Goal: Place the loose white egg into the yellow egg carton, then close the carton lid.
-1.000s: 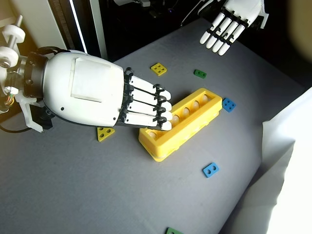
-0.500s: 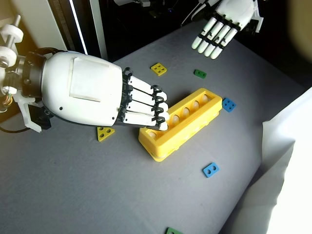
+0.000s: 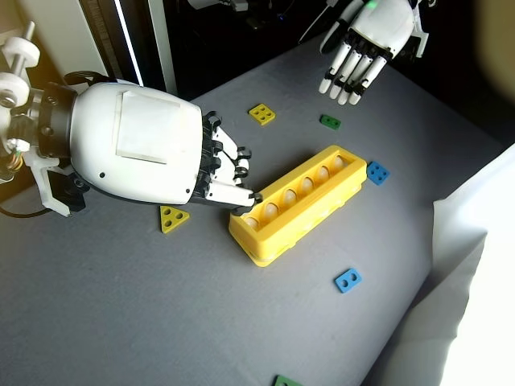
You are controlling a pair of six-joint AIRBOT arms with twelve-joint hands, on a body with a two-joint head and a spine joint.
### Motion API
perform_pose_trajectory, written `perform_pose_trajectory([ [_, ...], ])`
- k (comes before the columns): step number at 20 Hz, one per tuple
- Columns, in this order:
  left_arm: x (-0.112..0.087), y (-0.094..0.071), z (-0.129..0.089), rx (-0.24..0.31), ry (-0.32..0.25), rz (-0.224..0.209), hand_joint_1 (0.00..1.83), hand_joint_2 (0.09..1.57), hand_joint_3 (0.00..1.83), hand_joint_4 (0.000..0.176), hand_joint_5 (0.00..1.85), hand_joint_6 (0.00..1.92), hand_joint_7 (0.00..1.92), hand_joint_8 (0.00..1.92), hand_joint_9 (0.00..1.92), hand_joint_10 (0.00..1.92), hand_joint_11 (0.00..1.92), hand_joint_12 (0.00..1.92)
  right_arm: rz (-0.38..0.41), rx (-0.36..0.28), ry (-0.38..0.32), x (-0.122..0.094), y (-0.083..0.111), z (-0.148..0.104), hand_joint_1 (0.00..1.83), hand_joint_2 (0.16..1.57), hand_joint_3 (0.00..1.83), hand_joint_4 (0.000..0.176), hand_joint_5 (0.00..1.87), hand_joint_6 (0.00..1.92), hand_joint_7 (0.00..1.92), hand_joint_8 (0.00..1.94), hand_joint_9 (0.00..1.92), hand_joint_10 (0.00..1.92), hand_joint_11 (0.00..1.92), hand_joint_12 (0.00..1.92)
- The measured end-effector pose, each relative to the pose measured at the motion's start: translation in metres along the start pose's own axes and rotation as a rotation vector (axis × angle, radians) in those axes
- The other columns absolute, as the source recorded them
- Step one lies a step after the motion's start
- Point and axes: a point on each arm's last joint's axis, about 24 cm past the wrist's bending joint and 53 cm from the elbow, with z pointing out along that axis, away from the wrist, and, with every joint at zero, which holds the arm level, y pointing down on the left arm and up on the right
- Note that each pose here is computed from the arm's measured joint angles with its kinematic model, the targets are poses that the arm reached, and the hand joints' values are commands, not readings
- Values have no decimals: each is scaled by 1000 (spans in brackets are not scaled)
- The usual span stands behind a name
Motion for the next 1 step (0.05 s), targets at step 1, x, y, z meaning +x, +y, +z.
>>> perform_pose_trajectory([
  [1, 0, 0, 0, 0, -1, -1, 22, 1571, 83, 0, 468, 1516, 426, 1693, 401, 1851, 352, 1919, 0, 0, 0, 0, 0, 0, 459, 1324, 0, 0, 1028, 98, 863, 710, 652, 1161, 359, 1508],
])
